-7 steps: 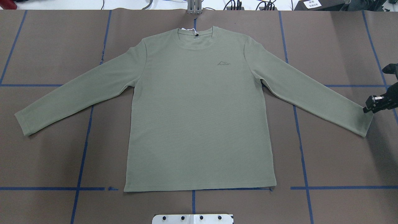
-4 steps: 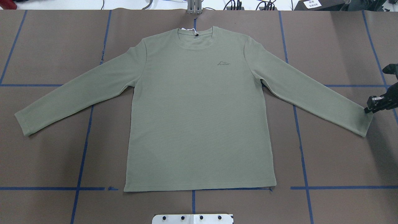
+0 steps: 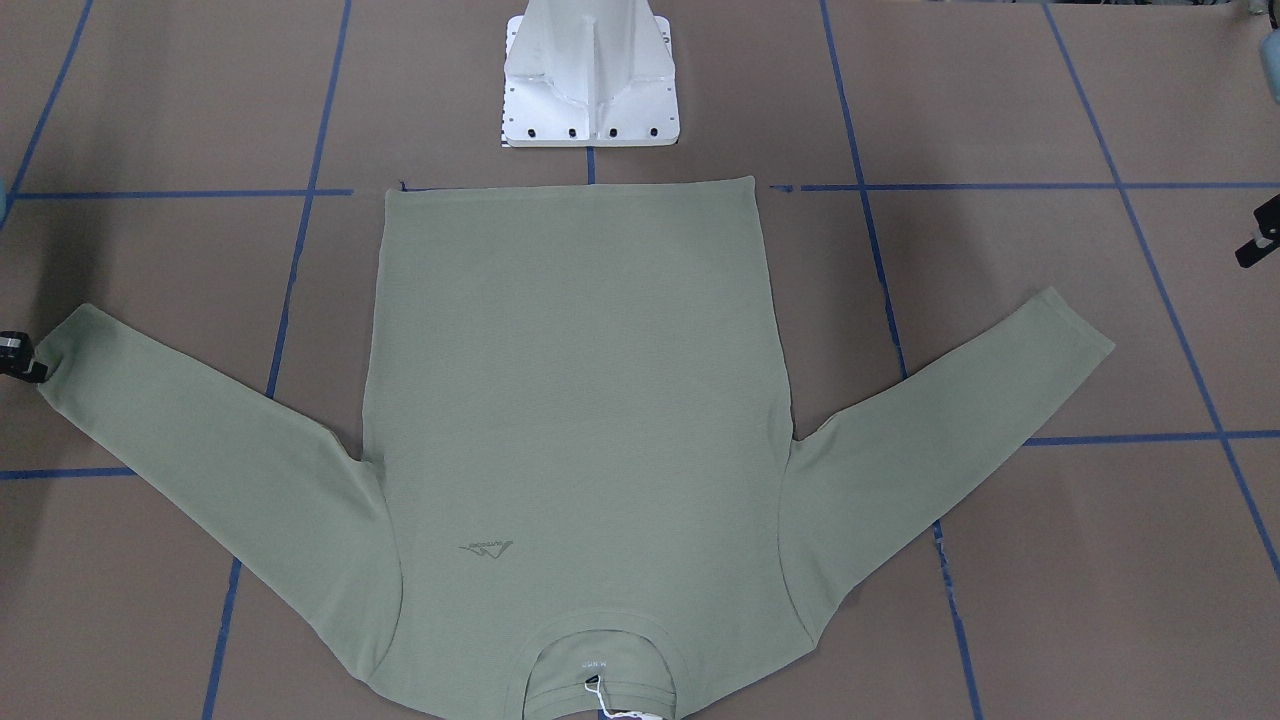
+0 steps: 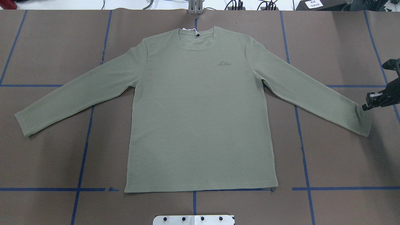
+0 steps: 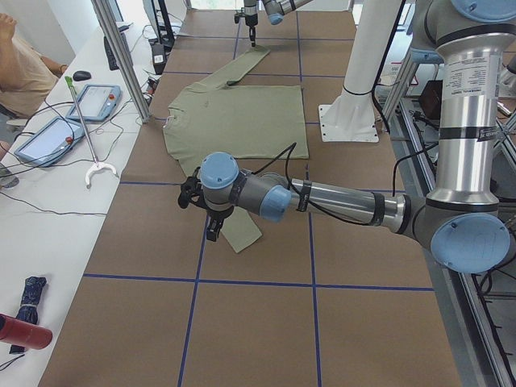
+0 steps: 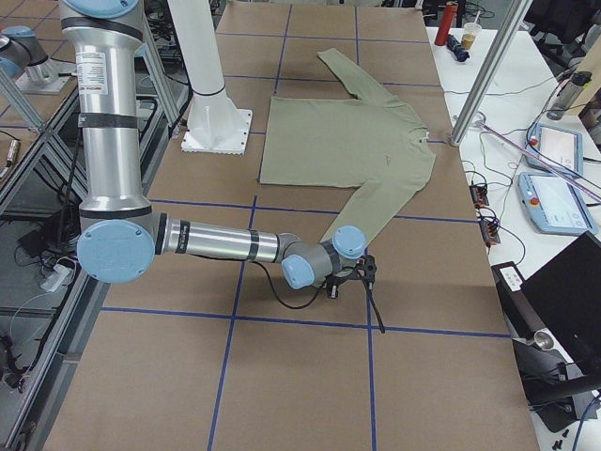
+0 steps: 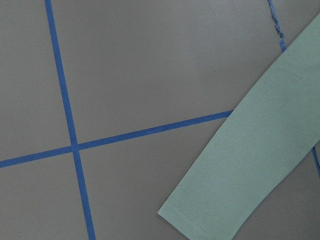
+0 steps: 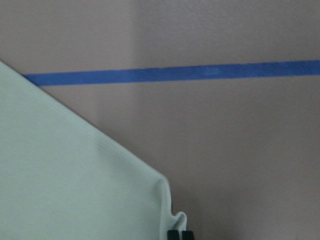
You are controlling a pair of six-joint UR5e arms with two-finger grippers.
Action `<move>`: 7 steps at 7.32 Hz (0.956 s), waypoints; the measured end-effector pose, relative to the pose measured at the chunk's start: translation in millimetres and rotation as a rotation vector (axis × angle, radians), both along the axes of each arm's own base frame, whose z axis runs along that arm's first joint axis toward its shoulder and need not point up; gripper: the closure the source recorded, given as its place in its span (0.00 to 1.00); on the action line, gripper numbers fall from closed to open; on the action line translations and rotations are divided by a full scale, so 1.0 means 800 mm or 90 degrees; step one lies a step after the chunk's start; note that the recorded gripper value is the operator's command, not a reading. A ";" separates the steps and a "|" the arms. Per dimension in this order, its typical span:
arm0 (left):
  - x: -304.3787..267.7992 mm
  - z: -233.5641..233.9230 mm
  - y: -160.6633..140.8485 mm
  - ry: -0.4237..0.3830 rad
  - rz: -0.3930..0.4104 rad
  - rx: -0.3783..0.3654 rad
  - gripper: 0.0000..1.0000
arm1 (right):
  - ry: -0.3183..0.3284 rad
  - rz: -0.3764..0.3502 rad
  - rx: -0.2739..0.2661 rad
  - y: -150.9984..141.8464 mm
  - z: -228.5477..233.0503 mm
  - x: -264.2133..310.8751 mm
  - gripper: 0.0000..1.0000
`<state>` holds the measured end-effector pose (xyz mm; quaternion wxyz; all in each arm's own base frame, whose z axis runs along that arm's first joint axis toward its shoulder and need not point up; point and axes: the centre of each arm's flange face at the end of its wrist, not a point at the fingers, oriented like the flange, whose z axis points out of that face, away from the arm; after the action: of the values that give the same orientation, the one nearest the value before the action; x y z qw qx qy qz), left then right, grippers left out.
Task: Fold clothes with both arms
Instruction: 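Grasp the sleeve cuff nearest the right gripper and lift it, then carry the sleeve with the right gripper across the shirt toward the collar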
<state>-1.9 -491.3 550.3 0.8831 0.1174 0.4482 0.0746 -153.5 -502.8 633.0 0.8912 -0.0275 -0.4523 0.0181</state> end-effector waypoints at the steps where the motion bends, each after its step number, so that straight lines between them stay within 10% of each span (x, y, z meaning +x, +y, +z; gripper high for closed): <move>1: 0.000 -0.001 0.000 0.001 0.000 0.001 0.00 | -0.034 0.031 -0.014 -0.018 -0.064 -0.016 1.00; 5: 0.001 -0.001 0.000 0.004 0.001 0.000 0.00 | -0.143 0.121 -0.120 -0.134 -0.414 -0.183 1.00; 7: 0.001 0.003 0.000 0.005 0.002 -0.003 0.00 | -0.163 0.178 -0.120 -0.143 -0.592 -0.295 1.00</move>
<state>-1.4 -491.3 553.0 0.8815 0.1152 0.4519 0.0743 -389.4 -617.1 159.7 0.8088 -0.0500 -0.5575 0.1805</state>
